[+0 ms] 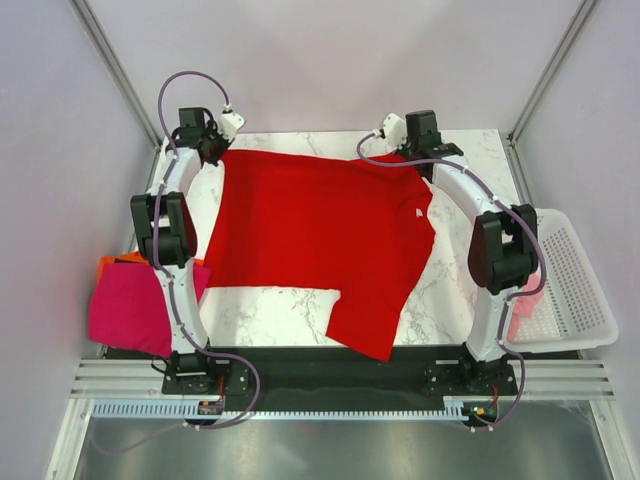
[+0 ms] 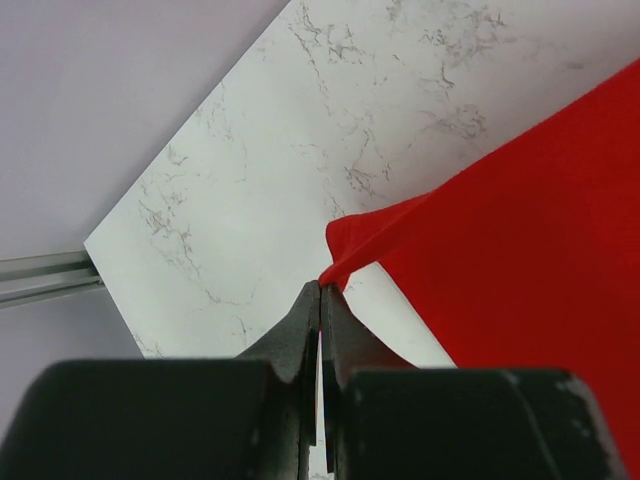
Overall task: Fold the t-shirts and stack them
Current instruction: Fold the tshirt
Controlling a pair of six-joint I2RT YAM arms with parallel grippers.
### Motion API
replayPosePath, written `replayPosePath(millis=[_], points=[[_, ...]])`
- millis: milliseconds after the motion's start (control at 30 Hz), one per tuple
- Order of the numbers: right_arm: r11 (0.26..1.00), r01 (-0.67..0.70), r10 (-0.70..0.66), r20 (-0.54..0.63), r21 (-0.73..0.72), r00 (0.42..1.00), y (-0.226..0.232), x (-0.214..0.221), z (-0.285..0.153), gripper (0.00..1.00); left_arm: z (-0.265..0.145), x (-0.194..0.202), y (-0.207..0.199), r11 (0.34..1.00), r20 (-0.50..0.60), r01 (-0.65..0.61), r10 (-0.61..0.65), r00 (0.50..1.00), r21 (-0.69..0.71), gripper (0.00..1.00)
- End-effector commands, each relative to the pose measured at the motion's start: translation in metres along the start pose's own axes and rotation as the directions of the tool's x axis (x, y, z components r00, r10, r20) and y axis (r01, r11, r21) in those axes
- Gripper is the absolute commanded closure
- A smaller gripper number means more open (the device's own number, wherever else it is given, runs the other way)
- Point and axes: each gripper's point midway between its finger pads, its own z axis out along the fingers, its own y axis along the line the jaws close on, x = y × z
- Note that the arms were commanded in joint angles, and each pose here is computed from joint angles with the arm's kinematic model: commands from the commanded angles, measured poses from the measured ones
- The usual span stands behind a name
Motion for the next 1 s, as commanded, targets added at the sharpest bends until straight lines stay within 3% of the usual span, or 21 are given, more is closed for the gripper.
replayPosePath(millis=[0,300,600,967], points=[[0.999,-0.037,0.037,-0.013,-0.008,0.999,0.002,0.006,-0.028,1.00,-0.029,-0.023,0.017,0.998,0.051,-0.057,0.058,0.997,-0.036,0.98],[0.992,-0.089,0.088,-0.021,-0.086,0.996,0.017,0.006,-0.054,1.00,-0.040,0.003,-0.005,0.998,-0.004,-0.059,0.059,0.998,0.008,0.98],[0.973,-0.095,0.087,-0.048,-0.210,0.995,0.064,0.006,-0.079,1.00,-0.047,0.035,-0.035,0.998,-0.066,-0.015,0.019,0.998,0.067,0.98],[0.969,-0.083,0.069,-0.071,-0.231,0.995,0.072,0.022,-0.105,1.00,-0.056,0.051,-0.060,0.992,-0.087,0.004,0.007,0.996,0.128,0.98]])
